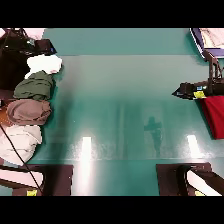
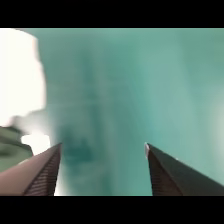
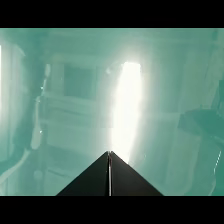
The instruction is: Fold the shirts.
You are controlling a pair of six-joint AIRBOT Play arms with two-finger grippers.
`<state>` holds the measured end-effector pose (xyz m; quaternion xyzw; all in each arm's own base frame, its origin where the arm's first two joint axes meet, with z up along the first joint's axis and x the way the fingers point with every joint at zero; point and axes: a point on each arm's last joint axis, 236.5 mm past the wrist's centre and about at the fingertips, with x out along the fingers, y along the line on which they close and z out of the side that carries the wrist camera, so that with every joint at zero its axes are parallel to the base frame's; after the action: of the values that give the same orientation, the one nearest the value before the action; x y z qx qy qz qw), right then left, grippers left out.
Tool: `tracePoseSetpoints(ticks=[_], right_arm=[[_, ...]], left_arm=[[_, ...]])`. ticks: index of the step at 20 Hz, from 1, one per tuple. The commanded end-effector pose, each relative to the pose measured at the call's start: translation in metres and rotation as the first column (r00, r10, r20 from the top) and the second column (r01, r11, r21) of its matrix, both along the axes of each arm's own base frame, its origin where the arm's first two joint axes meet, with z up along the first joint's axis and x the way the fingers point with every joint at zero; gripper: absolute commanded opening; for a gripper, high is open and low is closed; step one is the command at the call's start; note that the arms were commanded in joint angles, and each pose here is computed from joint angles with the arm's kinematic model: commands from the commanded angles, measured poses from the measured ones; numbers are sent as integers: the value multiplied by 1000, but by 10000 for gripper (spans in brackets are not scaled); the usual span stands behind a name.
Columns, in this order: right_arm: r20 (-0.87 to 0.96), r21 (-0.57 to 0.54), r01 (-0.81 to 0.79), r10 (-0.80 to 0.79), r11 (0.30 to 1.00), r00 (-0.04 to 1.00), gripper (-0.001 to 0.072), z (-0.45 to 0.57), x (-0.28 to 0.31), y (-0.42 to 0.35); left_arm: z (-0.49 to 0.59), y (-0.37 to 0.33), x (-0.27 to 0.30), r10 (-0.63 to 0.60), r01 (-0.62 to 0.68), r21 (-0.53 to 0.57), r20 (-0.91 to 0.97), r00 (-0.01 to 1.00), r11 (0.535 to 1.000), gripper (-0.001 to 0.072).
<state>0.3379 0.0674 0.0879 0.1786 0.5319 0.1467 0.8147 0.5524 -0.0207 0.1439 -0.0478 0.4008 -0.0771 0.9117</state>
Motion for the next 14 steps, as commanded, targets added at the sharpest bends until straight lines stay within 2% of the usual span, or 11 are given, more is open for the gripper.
tracePoseSetpoints(ticks=[1, 4, 8, 11, 12, 13, 14], right_arm=[[-8, 2, -6, 6, 1000, 1000, 22, 0, -2, 1], [-14, 2, -10, 10, 1000, 1000, 22, -1, -4, 2], [-19, 3, -12, 12, 1000, 1000, 22, -2, -5, 2], [-27, 4, -15, 16, 1000, 1000, 22, -2, -7, 2], [-25, 3, -15, 15, 1000, 1000, 22, -2, -6, 2], [-26, 3, -15, 15, 1000, 1000, 22, -2, -7, 2], [-26, 3, -15, 15, 1000, 1000, 22, -2, -7, 2]], left_arm=[[-36, 60, 40, 124, -131, 138, 61, 990, 982, 613], [-86, 83, 61, 165, -168, 126, 35, 986, 978, 613], [-119, 82, 82, 99, -108, 161, 63, 993, 981, 612], [-130, 82, 89, 103, -113, 150, 71, 992, 982, 611], [-131, 81, 90, 105, -115, 145, 73, 992, 983, 494], [-129, 81, 91, 106, -117, 142, 82, 991, 983, 188], [-128, 81, 92, 107, -119, 140, 89, 990, 983, 50]])
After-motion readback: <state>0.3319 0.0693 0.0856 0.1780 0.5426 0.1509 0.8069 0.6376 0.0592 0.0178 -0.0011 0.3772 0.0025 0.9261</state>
